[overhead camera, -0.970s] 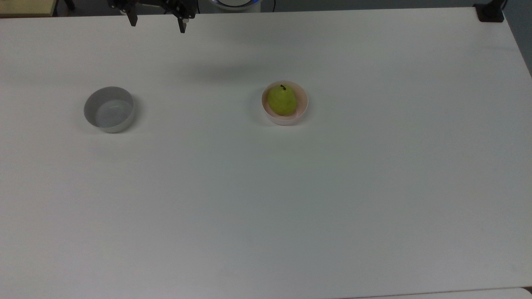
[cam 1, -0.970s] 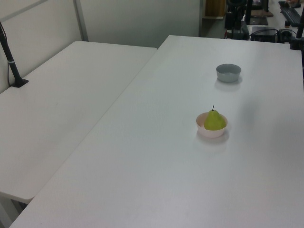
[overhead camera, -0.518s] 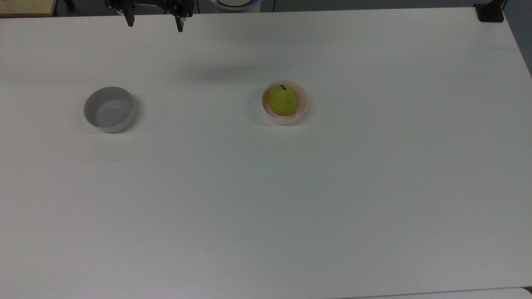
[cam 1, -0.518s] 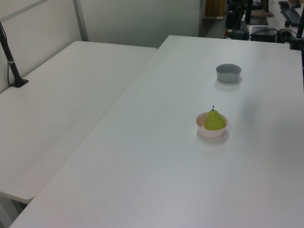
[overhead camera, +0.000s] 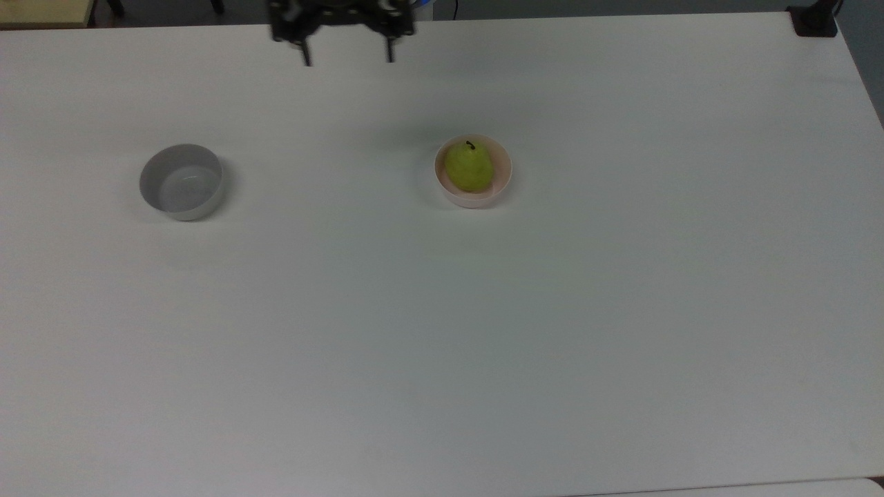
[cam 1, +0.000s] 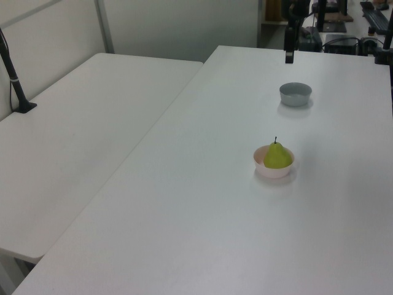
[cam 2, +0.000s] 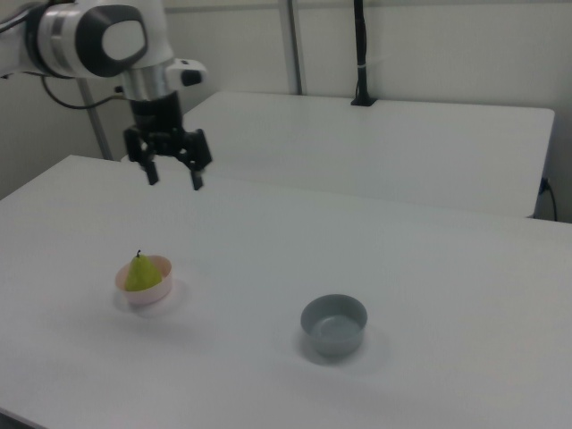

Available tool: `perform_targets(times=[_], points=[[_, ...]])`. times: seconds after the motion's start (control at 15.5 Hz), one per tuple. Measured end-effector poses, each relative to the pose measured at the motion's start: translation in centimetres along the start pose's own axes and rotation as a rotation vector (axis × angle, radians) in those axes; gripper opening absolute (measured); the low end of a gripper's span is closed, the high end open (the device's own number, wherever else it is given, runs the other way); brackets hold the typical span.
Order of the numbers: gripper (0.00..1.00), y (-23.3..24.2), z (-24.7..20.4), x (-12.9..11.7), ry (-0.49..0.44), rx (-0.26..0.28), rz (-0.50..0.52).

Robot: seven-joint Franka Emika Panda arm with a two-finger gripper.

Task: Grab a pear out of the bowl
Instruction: 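Move the open gripper over the green pear in the pink bowl, then lower the gripper around the pear and close on it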

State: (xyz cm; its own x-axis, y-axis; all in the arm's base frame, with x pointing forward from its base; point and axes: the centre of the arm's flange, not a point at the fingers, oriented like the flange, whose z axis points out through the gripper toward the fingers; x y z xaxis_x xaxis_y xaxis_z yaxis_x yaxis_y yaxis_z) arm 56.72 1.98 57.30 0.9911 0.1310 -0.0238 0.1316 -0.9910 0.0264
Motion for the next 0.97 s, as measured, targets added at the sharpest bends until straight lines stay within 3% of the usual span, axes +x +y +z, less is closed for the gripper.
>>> perform_targets(times=[0.19,0.45,0.97], points=[[1.00,-7.3,-0.1,0.4,0.003,0.010,-0.121],[1.00,-11.2,0.8,1.1,0.023,0.003,-0.183],[1.00,-13.8,13.1,5.2,-0.052,-0.052,-0.256]])
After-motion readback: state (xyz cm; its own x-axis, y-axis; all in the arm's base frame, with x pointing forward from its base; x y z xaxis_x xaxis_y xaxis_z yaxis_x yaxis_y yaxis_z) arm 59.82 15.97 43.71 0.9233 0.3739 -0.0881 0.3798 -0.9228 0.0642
